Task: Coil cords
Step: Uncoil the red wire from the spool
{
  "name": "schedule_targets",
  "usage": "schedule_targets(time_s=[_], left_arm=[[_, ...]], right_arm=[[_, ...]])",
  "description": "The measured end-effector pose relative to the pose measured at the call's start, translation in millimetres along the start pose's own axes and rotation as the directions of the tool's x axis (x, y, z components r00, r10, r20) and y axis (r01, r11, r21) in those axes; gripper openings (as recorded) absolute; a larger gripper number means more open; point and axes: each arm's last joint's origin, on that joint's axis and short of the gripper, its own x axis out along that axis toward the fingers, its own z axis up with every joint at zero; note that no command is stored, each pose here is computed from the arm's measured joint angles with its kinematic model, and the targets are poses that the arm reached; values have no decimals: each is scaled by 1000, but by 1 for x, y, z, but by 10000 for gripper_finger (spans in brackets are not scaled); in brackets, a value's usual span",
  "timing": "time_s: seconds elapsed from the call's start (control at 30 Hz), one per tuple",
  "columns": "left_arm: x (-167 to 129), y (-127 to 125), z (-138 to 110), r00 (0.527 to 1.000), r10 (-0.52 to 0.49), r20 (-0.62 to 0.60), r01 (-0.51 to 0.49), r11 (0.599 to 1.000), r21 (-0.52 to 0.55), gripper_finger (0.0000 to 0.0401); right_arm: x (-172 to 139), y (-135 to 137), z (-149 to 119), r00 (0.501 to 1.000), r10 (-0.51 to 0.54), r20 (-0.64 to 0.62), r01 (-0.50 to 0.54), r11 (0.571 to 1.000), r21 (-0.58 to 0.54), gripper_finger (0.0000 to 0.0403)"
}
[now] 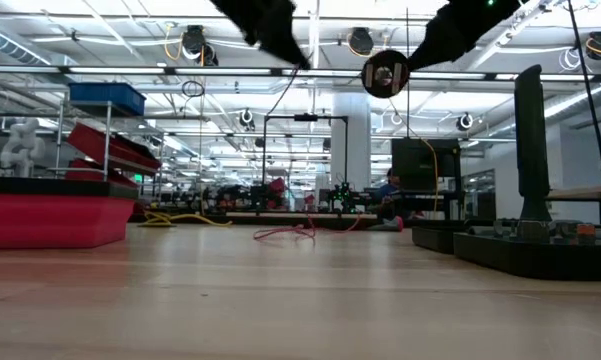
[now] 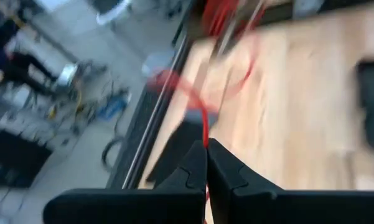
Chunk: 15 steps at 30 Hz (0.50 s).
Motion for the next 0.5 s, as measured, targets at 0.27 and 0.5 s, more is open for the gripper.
schedule_targets(time_s=[0.27, 0.5], left_arm=[[22, 15, -21, 990, 61, -129, -65, 997, -28, 10], [23, 10, -18, 995, -74, -72, 71, 996, -45, 87]], right_arm=[[-27, -4, -6, 997, 74, 9, -75, 996, 44, 0], [-33, -8, -14, 996, 78, -36, -75, 995, 65, 0]])
